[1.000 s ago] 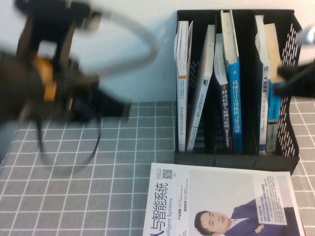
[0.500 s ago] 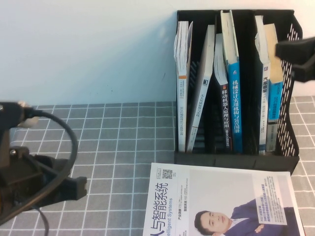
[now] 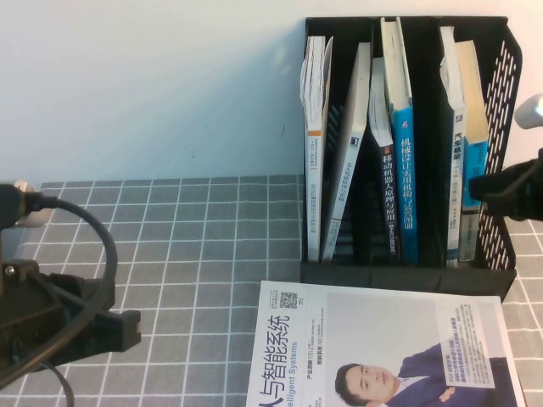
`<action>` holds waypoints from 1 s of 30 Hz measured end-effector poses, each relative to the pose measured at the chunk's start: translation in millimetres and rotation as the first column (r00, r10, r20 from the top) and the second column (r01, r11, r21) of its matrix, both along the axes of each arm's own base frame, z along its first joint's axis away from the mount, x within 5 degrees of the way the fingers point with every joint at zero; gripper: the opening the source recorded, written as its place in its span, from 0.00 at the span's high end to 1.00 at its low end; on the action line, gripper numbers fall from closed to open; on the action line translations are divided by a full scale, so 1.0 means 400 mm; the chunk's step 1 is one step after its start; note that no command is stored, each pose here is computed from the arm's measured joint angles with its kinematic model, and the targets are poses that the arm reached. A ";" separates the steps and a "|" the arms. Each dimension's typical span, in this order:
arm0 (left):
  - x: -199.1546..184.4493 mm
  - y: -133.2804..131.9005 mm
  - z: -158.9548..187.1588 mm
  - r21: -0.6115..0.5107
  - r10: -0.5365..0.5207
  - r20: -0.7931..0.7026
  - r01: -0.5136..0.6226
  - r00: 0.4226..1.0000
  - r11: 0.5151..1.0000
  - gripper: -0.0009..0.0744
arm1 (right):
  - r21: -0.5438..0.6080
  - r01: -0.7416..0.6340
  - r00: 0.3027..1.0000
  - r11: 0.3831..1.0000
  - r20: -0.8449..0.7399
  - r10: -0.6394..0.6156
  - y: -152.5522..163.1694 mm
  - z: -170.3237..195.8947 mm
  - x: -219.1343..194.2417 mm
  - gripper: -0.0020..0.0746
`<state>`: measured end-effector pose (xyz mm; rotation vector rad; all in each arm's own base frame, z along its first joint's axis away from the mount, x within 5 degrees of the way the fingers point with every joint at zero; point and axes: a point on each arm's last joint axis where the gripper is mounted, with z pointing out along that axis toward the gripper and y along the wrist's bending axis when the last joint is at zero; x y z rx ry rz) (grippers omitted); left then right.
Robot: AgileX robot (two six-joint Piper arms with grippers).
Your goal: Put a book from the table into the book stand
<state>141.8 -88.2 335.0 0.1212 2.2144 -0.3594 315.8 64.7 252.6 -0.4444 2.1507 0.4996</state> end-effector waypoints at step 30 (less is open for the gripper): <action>-0.007 -0.047 -0.135 -0.102 -0.206 0.179 0.227 0.962 0.969 0.99 | -0.086 -0.186 0.844 0.979 0.496 0.204 0.011 0.323 -0.241 0.98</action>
